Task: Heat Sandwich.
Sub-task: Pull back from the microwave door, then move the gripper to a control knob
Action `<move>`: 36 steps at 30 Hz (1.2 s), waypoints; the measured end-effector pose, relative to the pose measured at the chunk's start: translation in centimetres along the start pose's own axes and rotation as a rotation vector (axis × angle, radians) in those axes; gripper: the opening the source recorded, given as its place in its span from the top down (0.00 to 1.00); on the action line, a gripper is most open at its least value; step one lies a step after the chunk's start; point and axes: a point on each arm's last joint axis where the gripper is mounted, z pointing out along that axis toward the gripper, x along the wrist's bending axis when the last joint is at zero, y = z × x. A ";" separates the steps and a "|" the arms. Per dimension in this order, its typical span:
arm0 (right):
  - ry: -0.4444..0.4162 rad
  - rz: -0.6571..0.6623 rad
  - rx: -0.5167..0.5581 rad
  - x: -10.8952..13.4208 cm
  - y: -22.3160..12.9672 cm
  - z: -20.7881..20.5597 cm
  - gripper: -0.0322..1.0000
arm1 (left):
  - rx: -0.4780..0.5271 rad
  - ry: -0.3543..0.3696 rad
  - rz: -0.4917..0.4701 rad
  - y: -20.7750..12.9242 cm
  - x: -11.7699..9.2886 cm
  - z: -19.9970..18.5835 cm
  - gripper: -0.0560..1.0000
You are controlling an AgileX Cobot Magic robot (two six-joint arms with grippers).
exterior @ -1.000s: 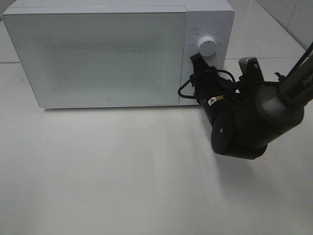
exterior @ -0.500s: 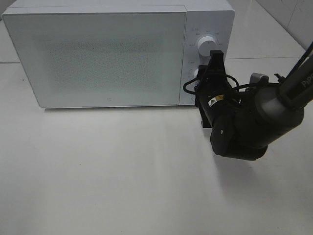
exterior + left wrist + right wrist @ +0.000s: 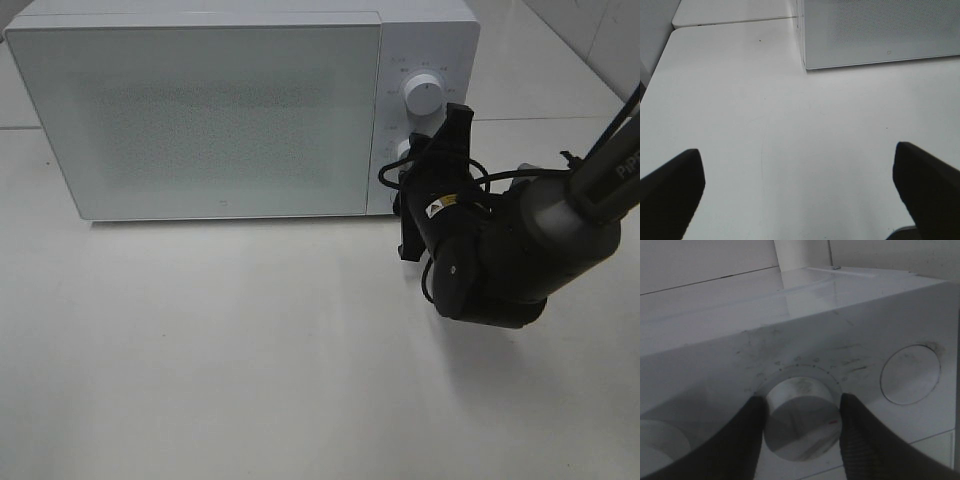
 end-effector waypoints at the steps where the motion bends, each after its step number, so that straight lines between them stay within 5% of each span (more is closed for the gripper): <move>1: 0.000 0.001 0.000 0.0 0.0 0.0 0.54 | 0.000 0.000 0.000 0.0 0.0 0.0 0.03; 23: 0.000 -0.009 -0.003 0.0 0.0 0.0 0.53 | 0.000 0.000 0.000 0.0 0.0 0.0 0.03; 31: 0.000 -0.049 0.073 -0.1 -0.7 -0.2 0.26 | 0.000 0.000 0.000 0.0 0.0 0.0 0.03; 36: 0.000 -0.052 0.074 -0.1 -0.7 -0.2 0.22 | 0.000 0.000 0.000 0.0 0.0 0.0 0.03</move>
